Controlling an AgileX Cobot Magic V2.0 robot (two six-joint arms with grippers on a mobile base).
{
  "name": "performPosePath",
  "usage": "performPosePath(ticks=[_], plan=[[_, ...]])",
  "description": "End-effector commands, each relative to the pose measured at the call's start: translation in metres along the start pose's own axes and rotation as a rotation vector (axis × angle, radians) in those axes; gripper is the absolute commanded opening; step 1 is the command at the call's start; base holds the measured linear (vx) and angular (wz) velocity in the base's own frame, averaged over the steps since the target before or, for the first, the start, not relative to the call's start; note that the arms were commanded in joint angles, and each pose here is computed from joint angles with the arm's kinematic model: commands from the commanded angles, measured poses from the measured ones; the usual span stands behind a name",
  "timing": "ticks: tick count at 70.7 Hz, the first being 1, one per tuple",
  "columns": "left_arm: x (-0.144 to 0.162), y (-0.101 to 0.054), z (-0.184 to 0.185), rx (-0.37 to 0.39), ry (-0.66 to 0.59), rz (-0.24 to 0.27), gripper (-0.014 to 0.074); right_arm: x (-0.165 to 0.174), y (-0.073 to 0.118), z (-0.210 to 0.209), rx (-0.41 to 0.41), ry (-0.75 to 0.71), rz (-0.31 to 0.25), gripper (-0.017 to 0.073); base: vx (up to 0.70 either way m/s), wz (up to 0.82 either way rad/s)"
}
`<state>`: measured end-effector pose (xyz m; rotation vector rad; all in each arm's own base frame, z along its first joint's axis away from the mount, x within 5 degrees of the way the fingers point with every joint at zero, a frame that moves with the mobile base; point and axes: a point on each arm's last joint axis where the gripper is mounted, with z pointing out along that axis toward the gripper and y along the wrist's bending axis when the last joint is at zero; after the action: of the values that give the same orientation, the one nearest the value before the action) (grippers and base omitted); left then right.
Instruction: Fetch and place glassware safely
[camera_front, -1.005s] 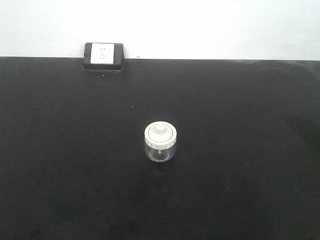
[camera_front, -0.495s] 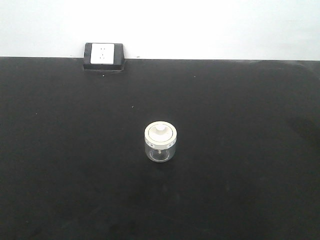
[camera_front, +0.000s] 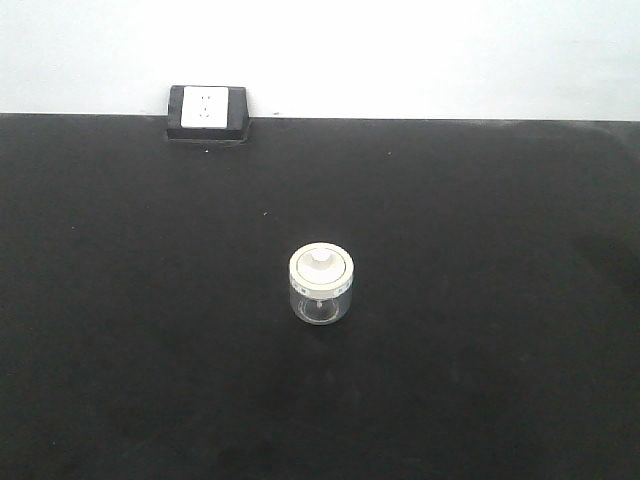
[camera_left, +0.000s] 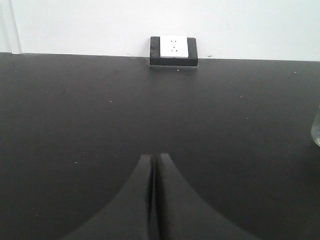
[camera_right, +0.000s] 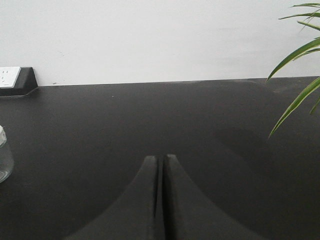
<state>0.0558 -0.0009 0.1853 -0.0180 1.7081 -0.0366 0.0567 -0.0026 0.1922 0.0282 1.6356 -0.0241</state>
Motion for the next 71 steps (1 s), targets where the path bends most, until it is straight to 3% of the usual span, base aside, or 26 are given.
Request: performPosePath(ticks=[1,71], plan=[[0.0028,-0.0002,0.0012,0.007,-0.051,-0.01,-0.0007,-0.0005,0.0007,-0.0001,-0.006,-0.063,-0.013,-0.0003,0.0,0.0],[0.0028,-0.0002,0.0012,0.007,-0.051,-0.01,-0.0007,-0.0005,0.0007,-0.0001,-0.006,-0.063,-0.013,-0.0003,0.0,0.0]])
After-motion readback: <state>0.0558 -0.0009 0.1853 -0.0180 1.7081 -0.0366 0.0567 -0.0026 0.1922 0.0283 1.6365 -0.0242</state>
